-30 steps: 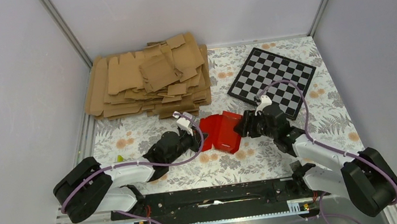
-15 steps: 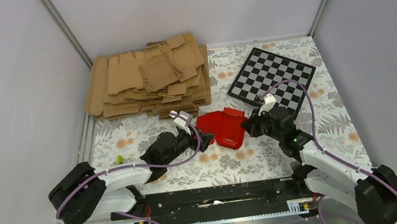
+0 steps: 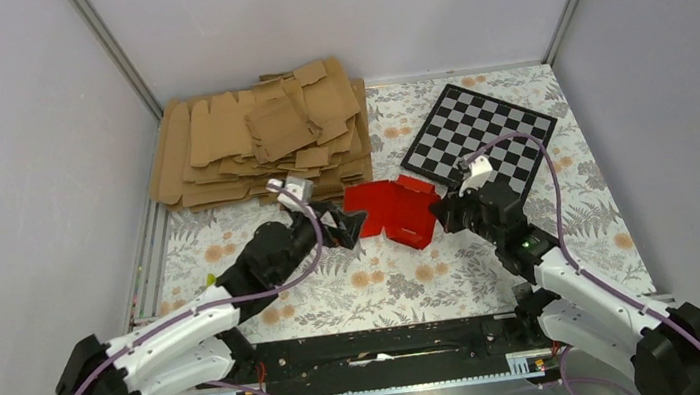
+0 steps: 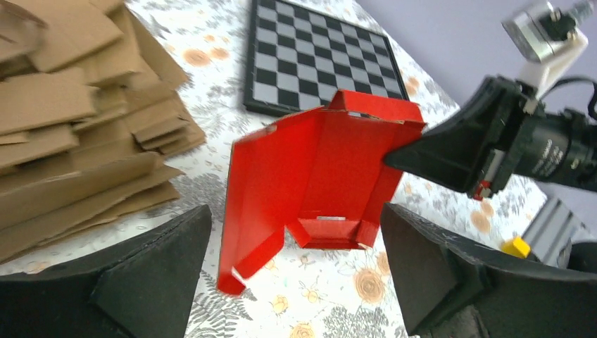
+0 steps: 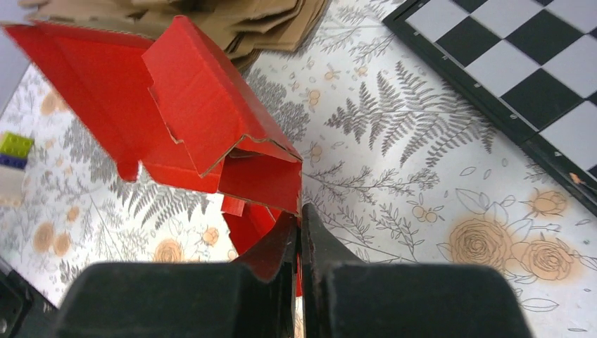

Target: Fold the paper box

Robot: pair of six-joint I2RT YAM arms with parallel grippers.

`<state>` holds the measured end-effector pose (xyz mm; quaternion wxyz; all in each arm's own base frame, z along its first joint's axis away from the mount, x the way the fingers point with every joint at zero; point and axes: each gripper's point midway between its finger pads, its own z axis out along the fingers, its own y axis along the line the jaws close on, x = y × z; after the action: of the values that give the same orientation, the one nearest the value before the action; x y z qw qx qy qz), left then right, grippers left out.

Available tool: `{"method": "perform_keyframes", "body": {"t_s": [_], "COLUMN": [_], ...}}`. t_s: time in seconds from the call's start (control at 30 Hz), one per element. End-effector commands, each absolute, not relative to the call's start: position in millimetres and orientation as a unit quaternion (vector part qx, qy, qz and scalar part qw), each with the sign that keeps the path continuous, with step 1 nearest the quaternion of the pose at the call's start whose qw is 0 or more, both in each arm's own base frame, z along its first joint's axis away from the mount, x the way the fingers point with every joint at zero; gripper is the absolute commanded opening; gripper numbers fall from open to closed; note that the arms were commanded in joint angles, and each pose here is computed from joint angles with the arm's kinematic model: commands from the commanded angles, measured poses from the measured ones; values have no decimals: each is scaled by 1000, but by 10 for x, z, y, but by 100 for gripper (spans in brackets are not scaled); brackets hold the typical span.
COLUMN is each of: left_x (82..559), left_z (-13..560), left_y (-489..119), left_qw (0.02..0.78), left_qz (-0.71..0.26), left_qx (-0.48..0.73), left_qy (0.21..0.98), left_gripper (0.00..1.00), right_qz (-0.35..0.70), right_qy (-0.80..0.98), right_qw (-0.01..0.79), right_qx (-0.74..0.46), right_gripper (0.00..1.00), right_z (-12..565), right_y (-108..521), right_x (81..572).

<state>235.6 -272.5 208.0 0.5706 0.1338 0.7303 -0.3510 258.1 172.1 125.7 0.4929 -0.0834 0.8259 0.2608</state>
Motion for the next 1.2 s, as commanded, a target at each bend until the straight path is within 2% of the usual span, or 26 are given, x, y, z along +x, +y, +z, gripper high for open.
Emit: {"method": "perform_keyframes", "body": {"t_s": [0.0, 0.23, 0.4, 0.67, 0.8, 0.97, 1.1, 1.17], "left_x": [2404, 2342, 2293, 2573, 2709, 2769, 2806, 2812], "left_z": [2242, 2289, 2241, 2092, 2089, 2214, 2217, 2229], "left_y": [-2439, -2467, -2711, -2729, -2696, -2798, -2879, -2906], "left_qw": [606, 591, 571, 558, 534, 514, 519, 521], "left_qz": [-325, -316, -348, -321, -359, -451, -452, -450], "left_qx": [81, 117, 160, 136, 127, 163, 195, 211], "left_qy": [721, 733, 726, 753, 755, 711, 699, 694], "left_gripper": [99, 99, 99, 99, 99, 99, 99, 95], "right_qz": [264, 288, 311, 327, 326, 331, 342, 348], "right_qy": [792, 781, 749, 743, 750, 755, 759, 762], "right_qw": [549, 552, 576, 572, 564, 553, 540, 531], "right_qx": [-33, -52, -100, -118, -118, -118, -125, -128], "right_gripper": [0, 0, 0, 0, 0, 0, 0, 0], "right_z": [1671, 1766, 1793, 1688, 1634, 1588, 1580, 1575], "right_y": [1661, 1715, 1765, 1788, 1786, 1809, 1868, 1902], "right_x": [2734, 2627, 2476, 2350, 2335, 2324, 2308, 2307]}}
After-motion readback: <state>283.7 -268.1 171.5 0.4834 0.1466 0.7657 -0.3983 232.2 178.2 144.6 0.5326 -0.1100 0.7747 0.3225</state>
